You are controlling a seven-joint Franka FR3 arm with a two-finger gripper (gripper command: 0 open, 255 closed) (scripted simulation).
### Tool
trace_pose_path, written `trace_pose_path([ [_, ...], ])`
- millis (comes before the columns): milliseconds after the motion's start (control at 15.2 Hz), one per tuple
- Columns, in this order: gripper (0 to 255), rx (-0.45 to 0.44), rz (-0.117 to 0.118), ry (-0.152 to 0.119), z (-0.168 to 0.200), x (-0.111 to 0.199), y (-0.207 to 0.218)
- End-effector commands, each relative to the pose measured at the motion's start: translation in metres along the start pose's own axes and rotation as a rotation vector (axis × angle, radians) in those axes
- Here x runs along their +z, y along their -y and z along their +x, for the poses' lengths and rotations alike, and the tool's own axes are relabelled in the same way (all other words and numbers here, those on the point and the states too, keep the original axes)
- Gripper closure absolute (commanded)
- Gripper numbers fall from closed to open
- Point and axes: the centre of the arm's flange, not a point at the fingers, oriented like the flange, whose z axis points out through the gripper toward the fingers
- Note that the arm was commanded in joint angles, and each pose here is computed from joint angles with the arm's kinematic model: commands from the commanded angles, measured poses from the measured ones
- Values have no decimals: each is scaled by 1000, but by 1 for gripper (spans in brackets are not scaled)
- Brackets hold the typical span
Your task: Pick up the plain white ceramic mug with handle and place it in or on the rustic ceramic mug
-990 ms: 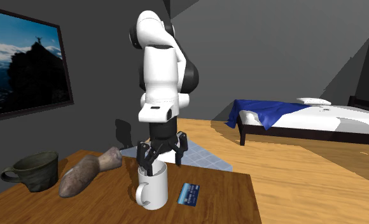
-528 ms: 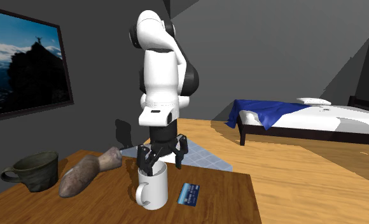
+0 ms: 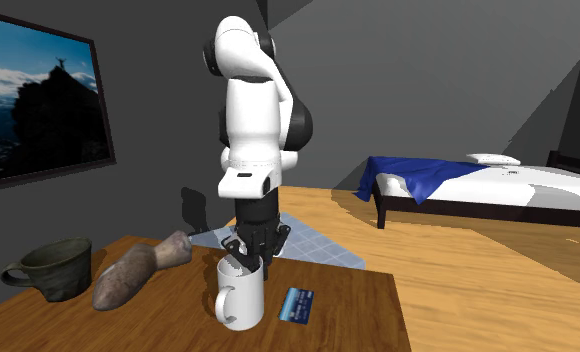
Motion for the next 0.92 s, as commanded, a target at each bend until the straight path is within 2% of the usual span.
trace_pose_path([
  [0,255,0,0,0,0,0,0],
  [132,255,0,0,0,0,0,0],
  [858,255,0,0,0,3,-58,-1],
])
